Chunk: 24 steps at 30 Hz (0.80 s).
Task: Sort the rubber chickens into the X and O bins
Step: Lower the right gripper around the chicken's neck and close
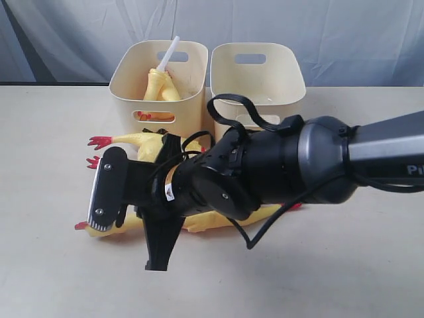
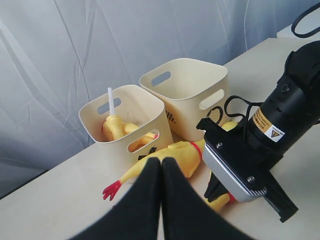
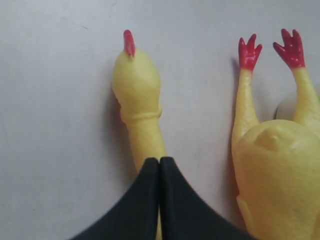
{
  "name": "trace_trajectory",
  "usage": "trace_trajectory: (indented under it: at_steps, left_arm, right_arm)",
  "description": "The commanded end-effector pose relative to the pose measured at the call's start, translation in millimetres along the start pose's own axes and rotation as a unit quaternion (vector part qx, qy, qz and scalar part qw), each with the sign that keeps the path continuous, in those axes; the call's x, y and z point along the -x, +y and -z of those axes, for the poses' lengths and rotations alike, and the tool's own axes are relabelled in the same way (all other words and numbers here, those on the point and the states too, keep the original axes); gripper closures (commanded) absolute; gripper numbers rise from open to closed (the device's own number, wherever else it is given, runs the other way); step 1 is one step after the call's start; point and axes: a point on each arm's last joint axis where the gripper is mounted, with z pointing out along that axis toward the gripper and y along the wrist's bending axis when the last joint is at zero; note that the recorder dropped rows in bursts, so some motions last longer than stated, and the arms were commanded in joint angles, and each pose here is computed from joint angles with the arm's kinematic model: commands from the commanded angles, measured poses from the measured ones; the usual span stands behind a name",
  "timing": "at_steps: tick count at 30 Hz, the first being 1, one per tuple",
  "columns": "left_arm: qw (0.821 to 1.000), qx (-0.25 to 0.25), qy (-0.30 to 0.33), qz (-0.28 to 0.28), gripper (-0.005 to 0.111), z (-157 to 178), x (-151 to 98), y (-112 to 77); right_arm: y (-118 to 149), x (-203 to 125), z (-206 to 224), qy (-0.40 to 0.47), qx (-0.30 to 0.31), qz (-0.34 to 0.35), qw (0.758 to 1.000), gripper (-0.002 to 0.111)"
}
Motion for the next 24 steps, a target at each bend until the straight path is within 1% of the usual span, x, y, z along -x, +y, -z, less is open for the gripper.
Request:
trace_trajectory:
  at_steps: [1,5,8,13,15,20,24]
  left_arm:
    - [1.000,0.004,-0.001,0.001,0.107,0.1,-1.3,0.0]
    - [1.000,0.004,-0.001,0.001,0.107,0.1,-1.3,0.0]
    - [1.000,0.004,-0.001,0.001,0.107,0.1,-1.3,0.0]
    - [1.000,0.004,-0.001,0.001,0.107,0.1,-1.3,0.0]
    - [1.000,0.004,-0.001,0.001,0.107,0.1,-1.3,0.0]
    - [1.000,0.005,-0.003,0.001,0.107,0.1,-1.0,0.1]
    - [1.000,0.005,-0.003,0.001,0.107,0.1,-1.0,0.1]
  right_arm:
    - [0.0,-0.2,0.1,0.005,0.003,0.005,1.000,0.109]
    - [0.6,-0.4,0.1,0.007,0.006,-0.003,1.000,0.109]
    - [3.3,-0.2,-2.0,0.007,0.013,-0.021,1.000,0.109]
    - [16.6,-0.3,-16.4,0.012,0.026,-0.004,1.000,0.109]
    - [19.1,1.9,-19.3,0.004,0.022,0.009,1.000,0.109]
    - [17.6,10.7,-21.7,-0.037,-0.006,0.007,0.999,0.109]
    - [15.5,13.5,-22.1,-0.054,-0.020,0.010,0.998,0.109]
